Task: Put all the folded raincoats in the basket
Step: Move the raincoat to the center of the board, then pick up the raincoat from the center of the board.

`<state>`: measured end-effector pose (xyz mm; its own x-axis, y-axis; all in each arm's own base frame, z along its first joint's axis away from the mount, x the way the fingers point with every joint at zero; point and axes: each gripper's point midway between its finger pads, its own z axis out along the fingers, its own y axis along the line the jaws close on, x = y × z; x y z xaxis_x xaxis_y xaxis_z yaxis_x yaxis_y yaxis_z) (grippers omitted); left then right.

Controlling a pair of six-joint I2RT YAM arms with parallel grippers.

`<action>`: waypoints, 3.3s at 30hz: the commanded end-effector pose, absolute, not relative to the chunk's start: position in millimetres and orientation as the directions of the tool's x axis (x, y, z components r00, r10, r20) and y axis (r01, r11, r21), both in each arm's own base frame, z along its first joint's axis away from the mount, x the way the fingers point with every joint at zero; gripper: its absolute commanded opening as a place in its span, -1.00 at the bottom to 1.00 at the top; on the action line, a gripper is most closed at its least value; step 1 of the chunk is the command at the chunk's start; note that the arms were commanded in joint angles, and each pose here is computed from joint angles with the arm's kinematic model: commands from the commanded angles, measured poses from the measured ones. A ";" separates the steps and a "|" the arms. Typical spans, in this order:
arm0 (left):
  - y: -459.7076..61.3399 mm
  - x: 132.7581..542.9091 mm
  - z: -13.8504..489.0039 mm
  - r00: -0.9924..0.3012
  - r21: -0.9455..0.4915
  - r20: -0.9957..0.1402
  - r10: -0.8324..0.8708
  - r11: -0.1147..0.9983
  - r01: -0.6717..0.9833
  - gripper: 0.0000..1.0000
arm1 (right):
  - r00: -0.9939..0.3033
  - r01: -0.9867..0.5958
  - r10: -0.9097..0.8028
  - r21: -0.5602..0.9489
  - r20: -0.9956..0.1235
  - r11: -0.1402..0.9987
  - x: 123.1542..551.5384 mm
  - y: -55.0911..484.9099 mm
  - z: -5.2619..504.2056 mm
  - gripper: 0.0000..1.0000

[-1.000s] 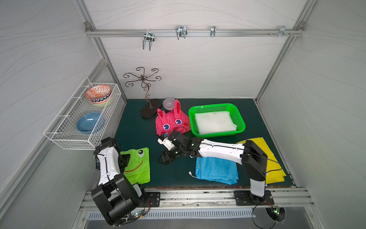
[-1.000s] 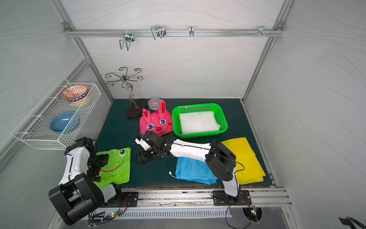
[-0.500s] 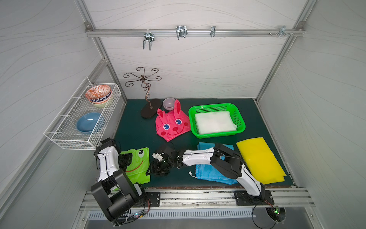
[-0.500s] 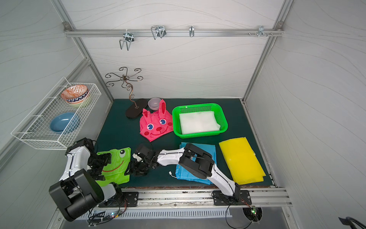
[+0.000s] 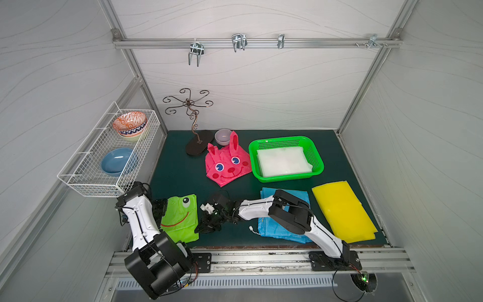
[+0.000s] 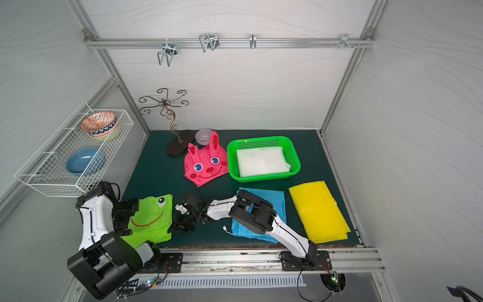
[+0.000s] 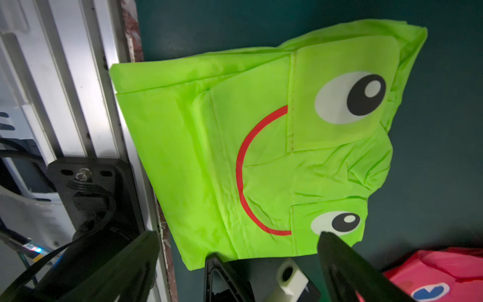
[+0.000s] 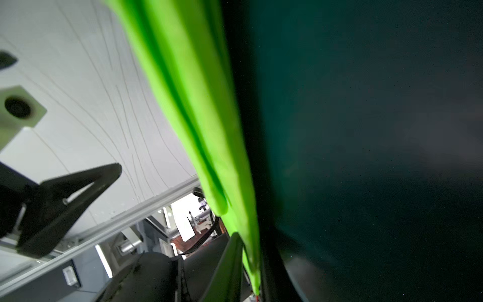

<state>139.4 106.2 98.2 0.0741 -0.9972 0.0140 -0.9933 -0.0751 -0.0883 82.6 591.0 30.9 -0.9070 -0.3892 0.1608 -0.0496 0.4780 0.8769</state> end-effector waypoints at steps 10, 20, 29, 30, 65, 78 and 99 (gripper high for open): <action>81.9 168.6 110.7 -0.118 -0.252 -0.007 -0.993 0.115 -0.961 0.99 | -0.916 -0.127 -0.390 0.852 0.096 0.509 122.8 505.9 60.2 -0.99; 39.9 181.5 87.3 -0.277 -0.183 0.030 -0.960 0.267 -0.946 0.99 | -0.906 -0.268 -0.423 0.742 0.023 0.614 142.9 412.6 78.6 -1.00; -18.4 176.4 46.6 -0.558 -0.134 0.055 -0.828 0.548 -0.826 0.99 | -0.888 -0.270 -0.453 0.701 0.084 0.660 124.9 361.9 51.4 -0.71; -20.5 174.0 42.6 -0.581 -0.119 0.062 -0.812 0.572 -0.812 0.99 | -0.891 -0.289 -0.449 0.681 0.066 0.673 127.2 356.9 48.8 -0.60; -75.6 197.9 0.6 -0.754 -0.400 0.064 -0.654 0.675 -0.620 -1.00 | -0.963 -0.181 -0.269 0.795 -0.024 0.578 184.6 399.6 25.0 -0.14; -92.0 212.0 55.7 -0.792 -0.556 0.003 -0.611 0.657 -0.509 -1.00 | -0.960 -0.229 -0.256 0.845 -0.113 0.484 196.7 398.1 76.0 -0.72; -141.5 262.2 229.7 -0.842 -0.841 -0.139 -0.522 0.510 -0.177 -1.00 | -0.911 -0.411 -0.185 0.849 -0.368 0.332 254.3 327.3 275.5 -0.88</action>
